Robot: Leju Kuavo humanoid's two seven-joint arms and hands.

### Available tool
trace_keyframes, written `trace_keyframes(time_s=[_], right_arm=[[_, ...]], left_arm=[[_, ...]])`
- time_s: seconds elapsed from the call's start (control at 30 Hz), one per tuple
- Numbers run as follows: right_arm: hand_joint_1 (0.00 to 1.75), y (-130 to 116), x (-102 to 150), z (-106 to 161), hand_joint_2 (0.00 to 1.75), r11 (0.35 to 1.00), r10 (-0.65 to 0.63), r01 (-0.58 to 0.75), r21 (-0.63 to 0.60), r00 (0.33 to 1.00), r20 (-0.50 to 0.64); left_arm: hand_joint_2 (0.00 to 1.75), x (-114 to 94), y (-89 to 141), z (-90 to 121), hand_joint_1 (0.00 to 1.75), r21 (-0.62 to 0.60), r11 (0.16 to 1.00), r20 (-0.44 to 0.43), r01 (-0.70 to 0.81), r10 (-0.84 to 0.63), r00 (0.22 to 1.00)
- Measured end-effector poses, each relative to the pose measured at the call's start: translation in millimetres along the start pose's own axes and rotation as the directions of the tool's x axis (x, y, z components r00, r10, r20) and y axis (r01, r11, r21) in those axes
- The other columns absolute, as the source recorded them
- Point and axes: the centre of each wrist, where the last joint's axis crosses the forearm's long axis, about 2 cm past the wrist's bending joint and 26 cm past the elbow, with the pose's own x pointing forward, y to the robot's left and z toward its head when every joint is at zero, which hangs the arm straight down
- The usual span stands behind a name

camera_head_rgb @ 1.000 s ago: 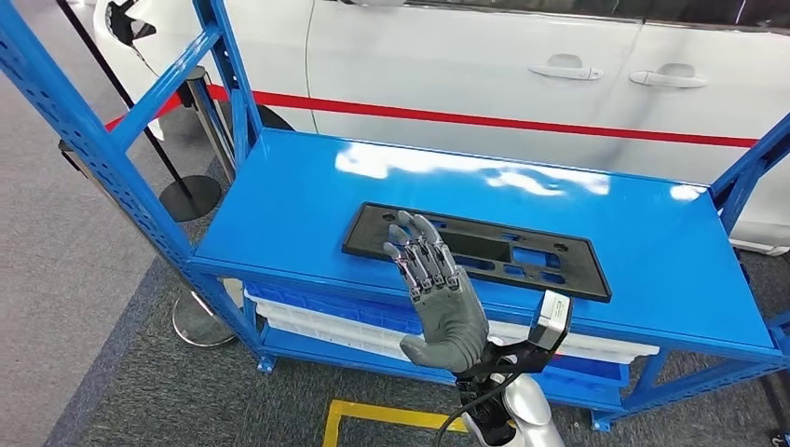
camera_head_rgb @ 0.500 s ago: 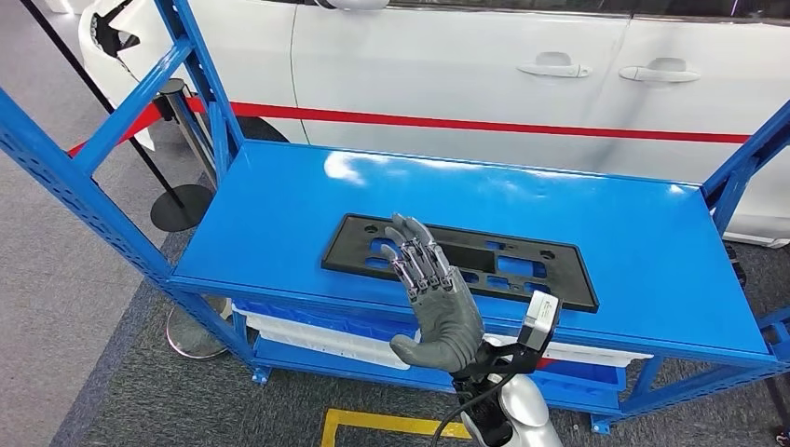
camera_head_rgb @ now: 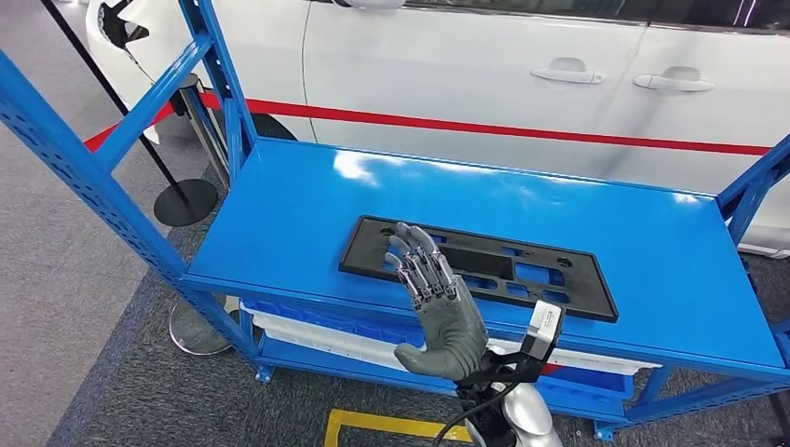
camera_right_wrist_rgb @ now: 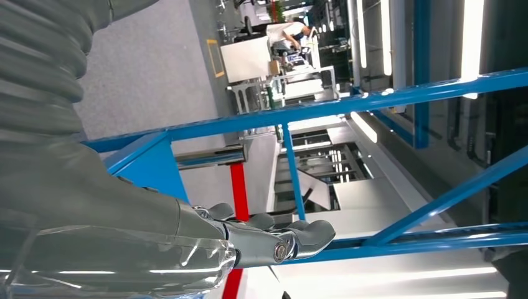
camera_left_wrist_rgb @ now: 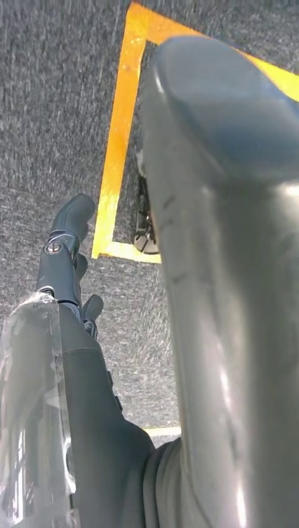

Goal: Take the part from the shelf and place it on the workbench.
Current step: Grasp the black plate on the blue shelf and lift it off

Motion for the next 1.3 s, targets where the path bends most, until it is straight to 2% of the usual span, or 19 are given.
trace_keyframes(time_s=[0.7,0.83,0.97,1.2,1.3], right_arm=[[0.0,4.1,-0.7,4.9,1.75,1.0,0.023,-0.023,-0.003,1.0,-0.01],[0.0,2.3,-0.1,6.0,1.75,0.985,0.165,-0.167,-0.031,0.985,-0.05],[0.0,3.4,-1.8,11.2,1.75,0.929,0.362,-0.369,-0.036,0.924,-0.12],[0.0,14.5,-7.0,12.2,1.75,0.846,0.53,-0.533,0.02,0.837,-0.135],[0.0,19.3,-8.2,9.4,1.75,0.832,0.553,-0.553,0.038,0.824,-0.127]], left_arm=[[0.0,-0.1,1.1,-0.2,0.0,-0.004,1.0,0.003,0.03,-0.03,1.0],[0.0,1.4,0.6,-0.4,0.0,-0.003,1.0,0.011,0.028,-0.028,1.0],[0.0,-0.3,0.7,-0.1,0.0,-0.004,1.0,0.013,0.018,-0.018,1.0],[0.0,-0.8,0.6,0.0,0.0,0.001,1.0,0.021,0.002,-0.002,1.0],[0.0,-1.1,0.6,0.1,0.0,0.003,1.0,0.02,-0.003,0.003,1.0]])
